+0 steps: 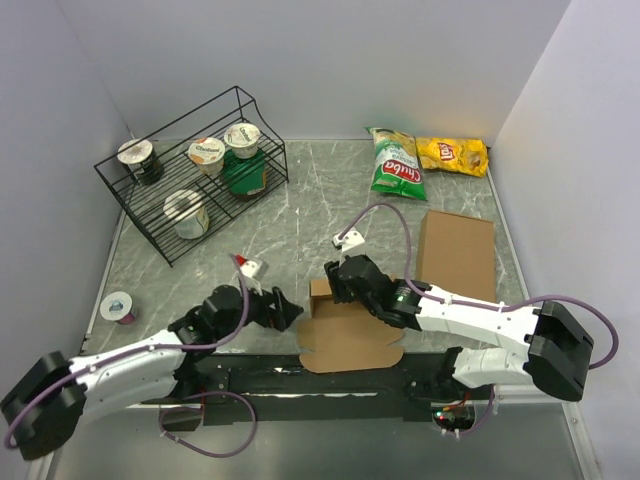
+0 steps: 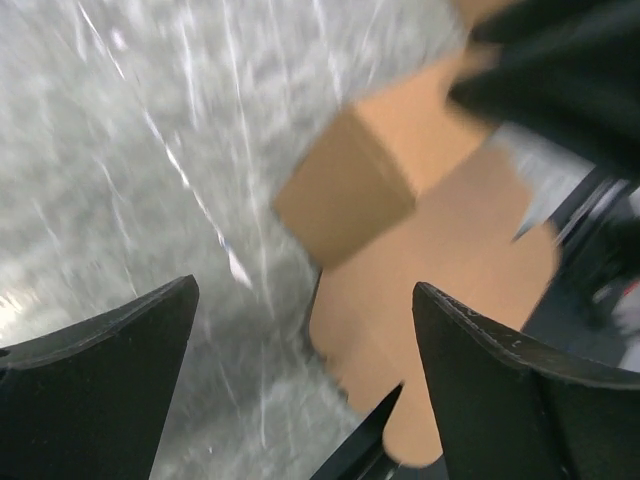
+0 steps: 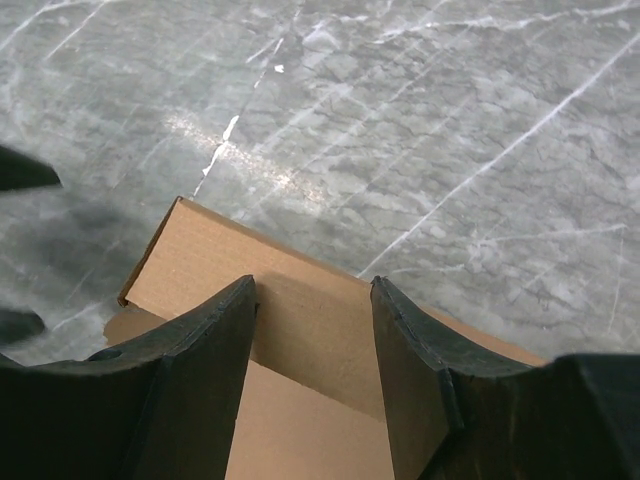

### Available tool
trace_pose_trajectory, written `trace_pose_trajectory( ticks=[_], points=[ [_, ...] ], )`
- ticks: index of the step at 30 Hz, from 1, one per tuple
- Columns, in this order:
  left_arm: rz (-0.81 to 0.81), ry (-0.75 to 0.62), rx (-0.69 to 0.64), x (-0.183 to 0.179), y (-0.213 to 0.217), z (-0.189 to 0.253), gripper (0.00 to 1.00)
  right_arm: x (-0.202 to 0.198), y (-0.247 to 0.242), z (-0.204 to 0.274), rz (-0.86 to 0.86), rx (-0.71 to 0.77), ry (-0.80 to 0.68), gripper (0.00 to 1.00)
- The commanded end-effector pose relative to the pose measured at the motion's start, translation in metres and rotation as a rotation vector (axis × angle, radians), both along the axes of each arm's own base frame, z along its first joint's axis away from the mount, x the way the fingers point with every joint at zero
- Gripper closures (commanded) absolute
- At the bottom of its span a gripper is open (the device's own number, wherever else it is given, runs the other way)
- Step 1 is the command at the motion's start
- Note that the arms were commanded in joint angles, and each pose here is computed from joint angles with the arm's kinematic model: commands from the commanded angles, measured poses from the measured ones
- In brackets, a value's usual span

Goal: Fold the paper box
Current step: Fold the paper box at the center of the board.

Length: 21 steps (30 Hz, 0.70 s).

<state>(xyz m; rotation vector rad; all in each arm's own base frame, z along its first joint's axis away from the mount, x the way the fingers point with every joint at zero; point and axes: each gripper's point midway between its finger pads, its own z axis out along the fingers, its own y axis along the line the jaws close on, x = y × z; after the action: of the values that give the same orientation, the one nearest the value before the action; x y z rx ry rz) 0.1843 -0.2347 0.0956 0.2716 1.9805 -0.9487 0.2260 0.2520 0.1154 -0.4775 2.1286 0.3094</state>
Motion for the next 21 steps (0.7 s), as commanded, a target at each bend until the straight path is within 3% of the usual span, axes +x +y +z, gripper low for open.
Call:
trace_pose_trajectory(
  ticks=[1, 12, 21],
  points=[
    [-0.002, -0.028, 0.133, 0.000, -0.011, -0.014, 0.07, 0.002, -0.008, 0.006, -0.076, -0.009, 0.010, 0.42],
    [0.071, -0.104, 0.108, 0.019, -0.040, -0.008, 0.09, 0.007, -0.004, 0.018, -0.108, 0.024, -0.001, 0.41],
    [-0.008, -0.156, 0.026, 0.025, -0.076, 0.001, 0.12, 0.009, -0.004, 0.020, -0.124, 0.021, 0.004, 0.40]
  ],
)
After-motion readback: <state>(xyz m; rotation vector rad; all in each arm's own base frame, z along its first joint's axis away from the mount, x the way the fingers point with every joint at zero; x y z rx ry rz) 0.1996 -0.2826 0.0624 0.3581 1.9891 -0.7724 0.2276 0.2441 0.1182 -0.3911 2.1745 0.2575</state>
